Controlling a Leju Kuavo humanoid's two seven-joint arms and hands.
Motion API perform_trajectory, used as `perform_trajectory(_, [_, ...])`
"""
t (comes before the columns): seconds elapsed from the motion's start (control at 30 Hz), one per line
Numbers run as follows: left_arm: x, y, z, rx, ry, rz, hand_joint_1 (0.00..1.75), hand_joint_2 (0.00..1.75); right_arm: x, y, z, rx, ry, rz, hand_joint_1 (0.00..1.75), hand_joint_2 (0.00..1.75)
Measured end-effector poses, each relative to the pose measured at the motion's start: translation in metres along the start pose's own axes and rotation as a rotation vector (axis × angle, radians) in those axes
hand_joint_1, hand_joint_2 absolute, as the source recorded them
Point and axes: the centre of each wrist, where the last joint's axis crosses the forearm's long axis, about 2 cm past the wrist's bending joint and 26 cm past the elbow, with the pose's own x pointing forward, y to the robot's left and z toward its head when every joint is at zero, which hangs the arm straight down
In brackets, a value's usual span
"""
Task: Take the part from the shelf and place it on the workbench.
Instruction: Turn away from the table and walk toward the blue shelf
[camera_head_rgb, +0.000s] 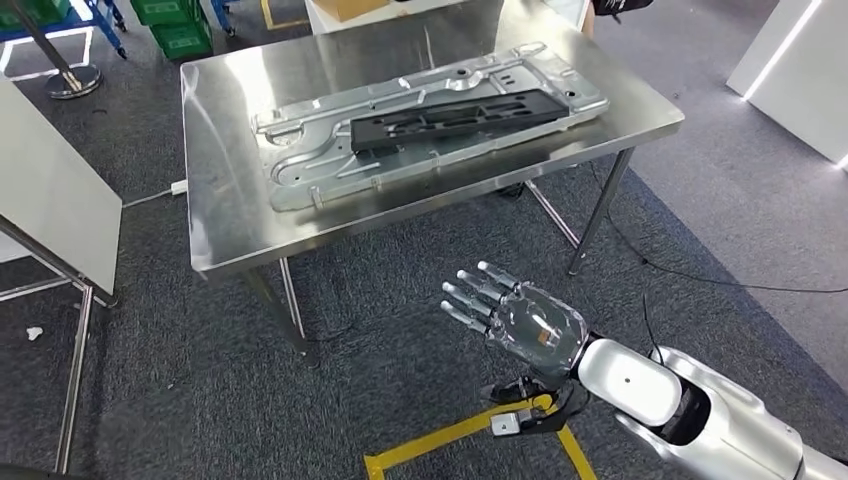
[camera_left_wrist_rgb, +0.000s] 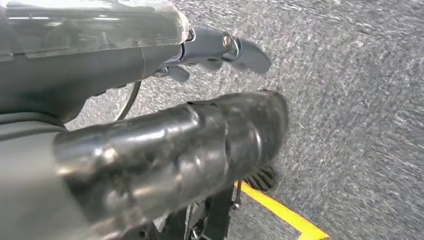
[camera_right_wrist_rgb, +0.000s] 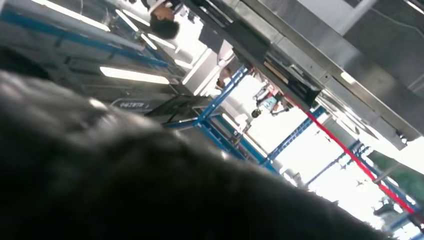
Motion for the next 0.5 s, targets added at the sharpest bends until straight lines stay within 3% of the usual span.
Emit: perform_trajectory(0.5, [0.0005, 0.0009, -0.0001, 0.004, -0.003, -0.001, 0.00, 0.00, -0.0020, -0.0036, 0.0013, -0.013, 0.010, 0.004, 0.00, 0.00])
